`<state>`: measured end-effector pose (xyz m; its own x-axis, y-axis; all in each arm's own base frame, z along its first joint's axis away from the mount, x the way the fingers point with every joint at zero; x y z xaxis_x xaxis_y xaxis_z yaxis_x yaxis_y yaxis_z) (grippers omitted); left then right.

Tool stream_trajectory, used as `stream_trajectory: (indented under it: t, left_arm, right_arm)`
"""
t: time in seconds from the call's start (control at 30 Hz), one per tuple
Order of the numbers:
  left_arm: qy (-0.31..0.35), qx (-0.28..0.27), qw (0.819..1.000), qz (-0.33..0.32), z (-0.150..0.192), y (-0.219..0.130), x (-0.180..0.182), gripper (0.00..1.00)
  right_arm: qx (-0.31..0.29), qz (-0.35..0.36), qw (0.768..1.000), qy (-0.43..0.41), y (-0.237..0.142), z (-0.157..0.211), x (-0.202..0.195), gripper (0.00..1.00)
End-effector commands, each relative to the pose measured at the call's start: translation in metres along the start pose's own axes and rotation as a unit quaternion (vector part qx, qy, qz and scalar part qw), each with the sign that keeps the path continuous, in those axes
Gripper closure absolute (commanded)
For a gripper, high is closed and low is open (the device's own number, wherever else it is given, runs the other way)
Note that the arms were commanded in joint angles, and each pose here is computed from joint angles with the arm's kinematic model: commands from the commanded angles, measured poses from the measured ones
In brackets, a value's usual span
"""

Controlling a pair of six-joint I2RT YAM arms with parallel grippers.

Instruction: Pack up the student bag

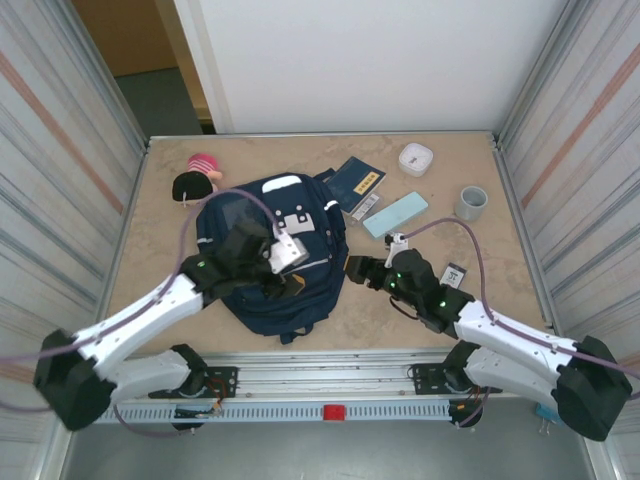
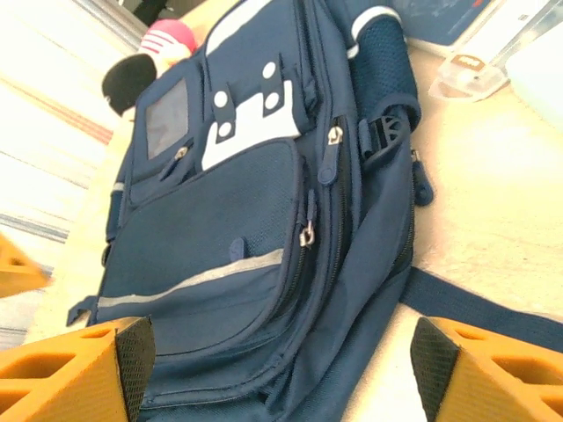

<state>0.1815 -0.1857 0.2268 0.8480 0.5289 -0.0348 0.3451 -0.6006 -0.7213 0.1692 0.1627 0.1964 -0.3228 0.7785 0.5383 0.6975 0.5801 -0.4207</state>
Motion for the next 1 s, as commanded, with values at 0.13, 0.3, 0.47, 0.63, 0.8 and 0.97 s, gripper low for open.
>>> stream_trajectory:
  t: [0.13, 0.3, 0.47, 0.63, 0.8, 0.97]
  left_arm:
    - [0.043, 0.025, 0.999, 0.007, -0.03, 0.054, 0.005, 0.29]
    - [0.031, 0.036, 0.998, 0.028, -0.034, 0.079, 0.007, 0.23]
    - [0.019, 0.062, 0.998, -0.005, -0.029, 0.096, 0.012, 0.19]
    - [0.026, 0.09, 0.994, -0.051, -0.02, 0.111, 0.022, 0.19]
    - [0.03, 0.112, 0.989, -0.097, -0.011, 0.121, 0.03, 0.38]
    - [0.041, 0.067, 0.994, -0.08, -0.02, 0.102, 0.024, 0.85]
  right_arm:
    - [-0.022, -0.002, 1.0, 0.009, -0.02, -0.002, -0.013, 0.22]
    - [-0.028, 0.004, 0.999, 0.016, -0.029, 0.0, -0.022, 0.2]
    - [-0.026, 0.006, 1.0, 0.007, -0.034, 0.0, -0.025, 0.19]
    - [-0.025, 0.003, 1.0, 0.002, -0.035, 0.0, -0.025, 0.18]
    - [-0.02, 0.007, 1.0, 0.001, -0.033, 0.003, -0.028, 0.18]
    - [0.011, 0.0, 1.0, 0.004, -0.032, 0.006, -0.031, 0.18]
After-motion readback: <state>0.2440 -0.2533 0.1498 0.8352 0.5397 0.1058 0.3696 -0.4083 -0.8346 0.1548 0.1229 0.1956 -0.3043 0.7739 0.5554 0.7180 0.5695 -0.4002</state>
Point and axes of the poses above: each hand's point on the last joint's axis, 136 mm out from that joint toward the fingers, its own y axis out along the fingers, its own x axis along the line the jaws close on, z = x × y, the point moved 10 cm from there along -y, back along the fingers, and after that the axes turned 7 degrees about -y, right-handed, at the moved point
